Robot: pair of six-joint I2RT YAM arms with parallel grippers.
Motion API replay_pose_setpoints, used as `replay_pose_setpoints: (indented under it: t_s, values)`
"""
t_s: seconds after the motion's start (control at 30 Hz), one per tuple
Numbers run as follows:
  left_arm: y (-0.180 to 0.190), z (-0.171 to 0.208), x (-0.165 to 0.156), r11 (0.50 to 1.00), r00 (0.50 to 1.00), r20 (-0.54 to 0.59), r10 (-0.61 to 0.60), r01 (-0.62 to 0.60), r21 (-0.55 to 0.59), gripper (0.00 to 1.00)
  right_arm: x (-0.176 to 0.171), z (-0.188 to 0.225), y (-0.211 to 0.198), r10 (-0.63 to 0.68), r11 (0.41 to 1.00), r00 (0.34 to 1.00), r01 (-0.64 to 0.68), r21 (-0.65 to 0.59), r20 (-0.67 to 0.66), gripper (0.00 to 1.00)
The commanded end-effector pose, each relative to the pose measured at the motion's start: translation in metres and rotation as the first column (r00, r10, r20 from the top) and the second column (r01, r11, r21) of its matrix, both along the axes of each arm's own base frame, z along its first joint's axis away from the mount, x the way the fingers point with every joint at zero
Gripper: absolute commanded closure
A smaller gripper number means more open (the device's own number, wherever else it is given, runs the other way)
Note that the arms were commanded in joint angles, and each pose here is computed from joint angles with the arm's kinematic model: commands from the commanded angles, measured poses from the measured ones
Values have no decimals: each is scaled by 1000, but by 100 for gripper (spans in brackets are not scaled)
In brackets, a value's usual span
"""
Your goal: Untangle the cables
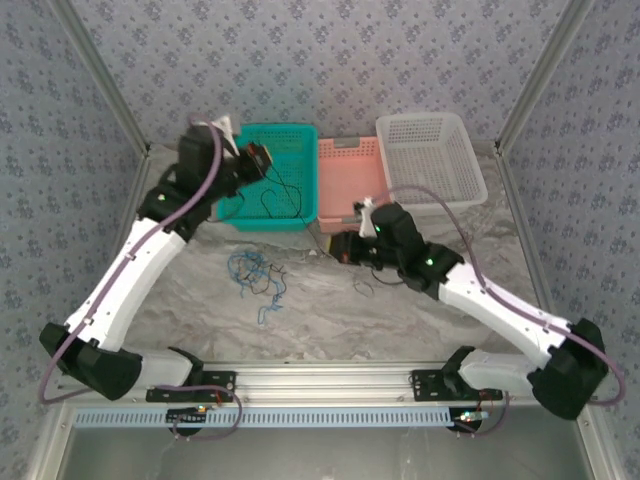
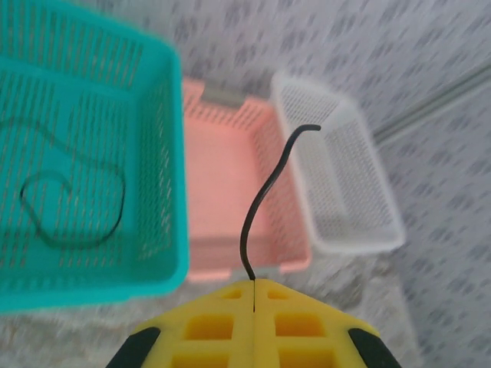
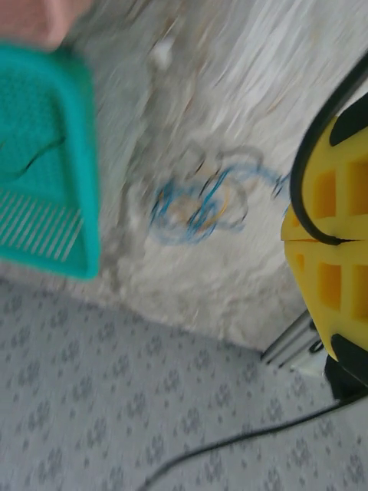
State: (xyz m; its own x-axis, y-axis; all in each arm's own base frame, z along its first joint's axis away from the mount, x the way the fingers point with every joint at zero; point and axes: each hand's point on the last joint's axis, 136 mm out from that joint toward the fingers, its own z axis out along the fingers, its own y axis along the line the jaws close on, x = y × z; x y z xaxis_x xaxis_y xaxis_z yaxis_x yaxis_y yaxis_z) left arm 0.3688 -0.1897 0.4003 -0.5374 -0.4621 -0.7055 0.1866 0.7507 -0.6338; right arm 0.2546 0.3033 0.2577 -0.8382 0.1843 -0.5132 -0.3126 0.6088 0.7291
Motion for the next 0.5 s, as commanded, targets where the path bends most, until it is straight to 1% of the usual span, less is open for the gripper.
replay_pose_setpoints:
  t_s: [0.0,0.03,0.07,0.13,0.17,0.3,0.37,0.47]
  values:
    - [9,44,20,991,994,108,-34,47,-122,100,17,20,31,18,1000,999,-18,6,-31,100]
    - [18,54,29,986,991,131,-15,36,-163,100,26,37,44,33,999,999,-32,34,-21,100]
    - [26,62,36,982,988,153,0,29,-188,100,33,46,53,39,998,999,-38,47,-20,100]
    - [46,79,51,974,981,189,51,-7,-226,100,51,68,70,49,995,999,-48,86,-7,100]
    - [53,87,56,971,975,209,71,-20,-237,100,60,72,77,49,994,999,-48,94,-13,100]
    - [79,106,79,962,947,283,151,-74,-264,100,103,71,106,57,988,996,-47,145,-63,100]
    - [87,104,91,960,939,295,174,-95,-264,100,122,65,119,63,983,994,-47,178,-88,100]
    - [93,90,113,960,941,281,187,-114,-255,100,150,46,133,60,981,990,-34,193,-129,100]
